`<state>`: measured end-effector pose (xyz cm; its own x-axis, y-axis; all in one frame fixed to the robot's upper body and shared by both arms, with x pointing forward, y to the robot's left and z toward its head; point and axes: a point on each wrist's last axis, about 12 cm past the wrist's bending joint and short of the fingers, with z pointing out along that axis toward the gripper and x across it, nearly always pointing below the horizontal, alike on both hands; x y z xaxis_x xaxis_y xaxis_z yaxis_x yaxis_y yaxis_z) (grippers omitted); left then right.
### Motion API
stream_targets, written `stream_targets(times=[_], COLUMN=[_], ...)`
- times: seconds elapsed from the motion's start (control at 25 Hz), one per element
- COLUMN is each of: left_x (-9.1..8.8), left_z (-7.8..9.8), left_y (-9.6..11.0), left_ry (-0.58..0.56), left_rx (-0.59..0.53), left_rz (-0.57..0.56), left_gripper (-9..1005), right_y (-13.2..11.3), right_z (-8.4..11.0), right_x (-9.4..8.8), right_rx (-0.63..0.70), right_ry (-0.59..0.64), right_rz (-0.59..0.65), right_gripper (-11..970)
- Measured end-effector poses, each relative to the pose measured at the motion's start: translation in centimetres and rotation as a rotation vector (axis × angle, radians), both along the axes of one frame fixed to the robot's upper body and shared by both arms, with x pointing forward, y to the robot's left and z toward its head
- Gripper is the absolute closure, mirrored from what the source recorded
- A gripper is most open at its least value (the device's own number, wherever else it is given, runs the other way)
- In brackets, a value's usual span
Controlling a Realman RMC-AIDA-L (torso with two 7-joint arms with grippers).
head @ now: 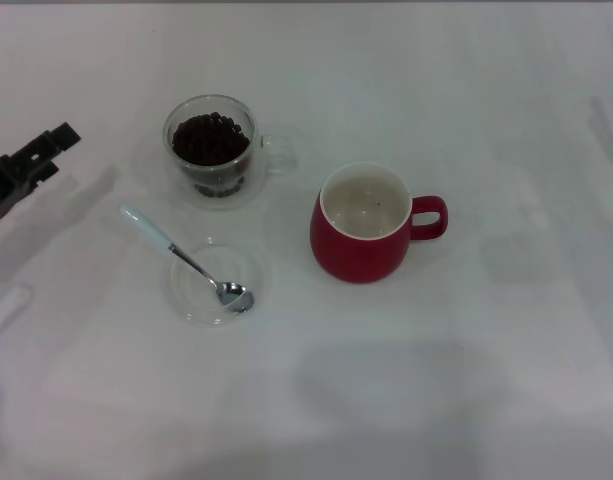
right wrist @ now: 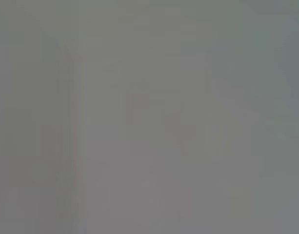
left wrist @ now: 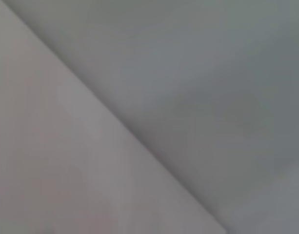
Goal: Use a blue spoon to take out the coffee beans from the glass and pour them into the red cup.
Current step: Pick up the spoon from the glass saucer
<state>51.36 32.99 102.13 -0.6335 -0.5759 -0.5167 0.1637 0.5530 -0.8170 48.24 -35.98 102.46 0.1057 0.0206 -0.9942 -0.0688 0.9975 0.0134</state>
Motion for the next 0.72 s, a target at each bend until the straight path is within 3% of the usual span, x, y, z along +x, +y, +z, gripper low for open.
stream_targets(times=[0.72], left_x=[0.96], left_z=[0.26], left_y=[-0.76], left_ry=[0.109], left_rx=[0.008], left_rz=[-0.105], left_gripper=[105], right_y=[0.04], right_z=[-0.13], right_x=[0.16], right_rx=[-0.04], right_ry=[0.01], right_rz=[-0.006], right_gripper=[99])
